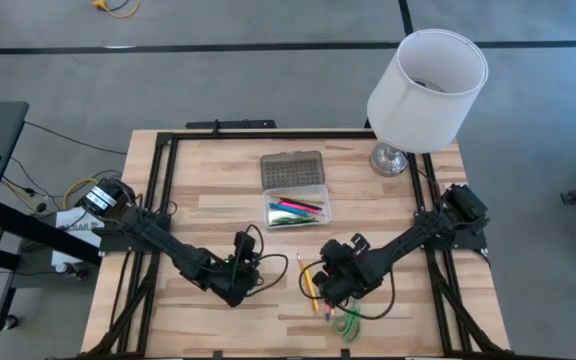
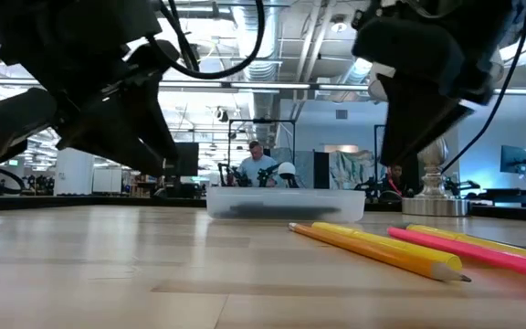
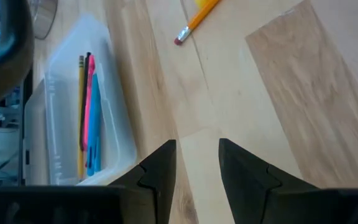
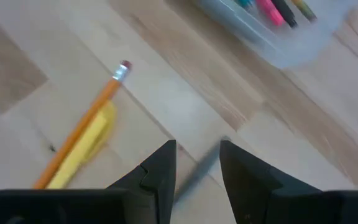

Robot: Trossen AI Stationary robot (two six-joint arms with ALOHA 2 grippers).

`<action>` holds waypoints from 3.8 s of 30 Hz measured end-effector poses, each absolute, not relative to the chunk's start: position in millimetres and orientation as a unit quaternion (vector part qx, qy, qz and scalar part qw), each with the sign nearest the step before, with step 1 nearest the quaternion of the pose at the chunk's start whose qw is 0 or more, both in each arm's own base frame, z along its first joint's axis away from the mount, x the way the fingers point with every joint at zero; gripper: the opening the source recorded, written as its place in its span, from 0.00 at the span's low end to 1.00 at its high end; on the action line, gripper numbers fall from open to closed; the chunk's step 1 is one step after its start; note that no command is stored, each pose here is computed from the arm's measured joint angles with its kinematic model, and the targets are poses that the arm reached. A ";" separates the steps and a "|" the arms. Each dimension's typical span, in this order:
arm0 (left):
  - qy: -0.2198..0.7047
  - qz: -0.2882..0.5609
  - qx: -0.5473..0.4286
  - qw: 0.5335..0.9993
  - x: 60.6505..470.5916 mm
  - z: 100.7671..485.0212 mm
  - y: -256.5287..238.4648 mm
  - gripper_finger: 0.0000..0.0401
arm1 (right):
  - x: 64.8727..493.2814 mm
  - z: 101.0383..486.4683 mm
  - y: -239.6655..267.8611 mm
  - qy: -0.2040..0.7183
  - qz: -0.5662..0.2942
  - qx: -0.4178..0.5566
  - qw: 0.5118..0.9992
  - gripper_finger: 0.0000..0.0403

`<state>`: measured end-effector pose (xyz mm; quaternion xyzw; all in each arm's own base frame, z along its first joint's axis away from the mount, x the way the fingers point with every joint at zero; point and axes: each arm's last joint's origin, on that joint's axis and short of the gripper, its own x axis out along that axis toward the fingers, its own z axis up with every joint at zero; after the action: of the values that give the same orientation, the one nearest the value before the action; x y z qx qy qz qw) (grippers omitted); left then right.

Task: Pick & place school supplies into a supply box
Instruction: Put the gray pen into the gray supply box

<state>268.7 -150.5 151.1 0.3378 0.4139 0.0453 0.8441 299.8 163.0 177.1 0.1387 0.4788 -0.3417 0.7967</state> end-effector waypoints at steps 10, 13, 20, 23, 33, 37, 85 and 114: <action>0.414 0.054 0.340 0.843 270.9 151.5 -146.6 0.29 | 293.1 165.0 171.2 0.495 -0.370 0.169 0.768 0.29; 0.416 0.057 0.341 0.841 272.5 151.6 -144.0 0.29 | 294.9 162.8 172.6 0.498 -0.366 0.176 0.766 0.29; 0.417 0.060 0.339 0.841 273.6 151.8 -141.8 0.29 | 295.2 153.1 171.9 0.527 -0.367 0.179 0.746 0.29; 0.417 0.060 0.339 0.841 273.7 151.9 -141.9 0.29 | 297.3 153.7 172.8 0.521 -0.363 0.186 0.750 0.29; 0.416 0.065 0.328 0.846 273.8 151.9 -142.0 0.29 | 298.9 147.4 171.5 0.527 -0.368 0.183 0.744 0.29; 0.416 0.067 0.321 0.848 273.7 151.9 -142.1 0.29 | 300.5 137.4 169.6 0.543 -0.374 0.177 0.731 0.29; 0.419 0.042 0.272 0.865 267.6 150.8 -153.9 0.29 | 292.8 127.3 186.2 0.573 -0.370 0.216 0.699 0.08; 0.418 0.040 0.272 0.866 267.0 150.9 -155.1 0.29 | 314.0 127.1 148.0 0.681 -0.255 0.180 0.662 0.17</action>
<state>267.0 -155.1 150.9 0.2725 0.4179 0.0400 0.8657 314.0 148.0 127.1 0.1795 0.6813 -0.2546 0.6624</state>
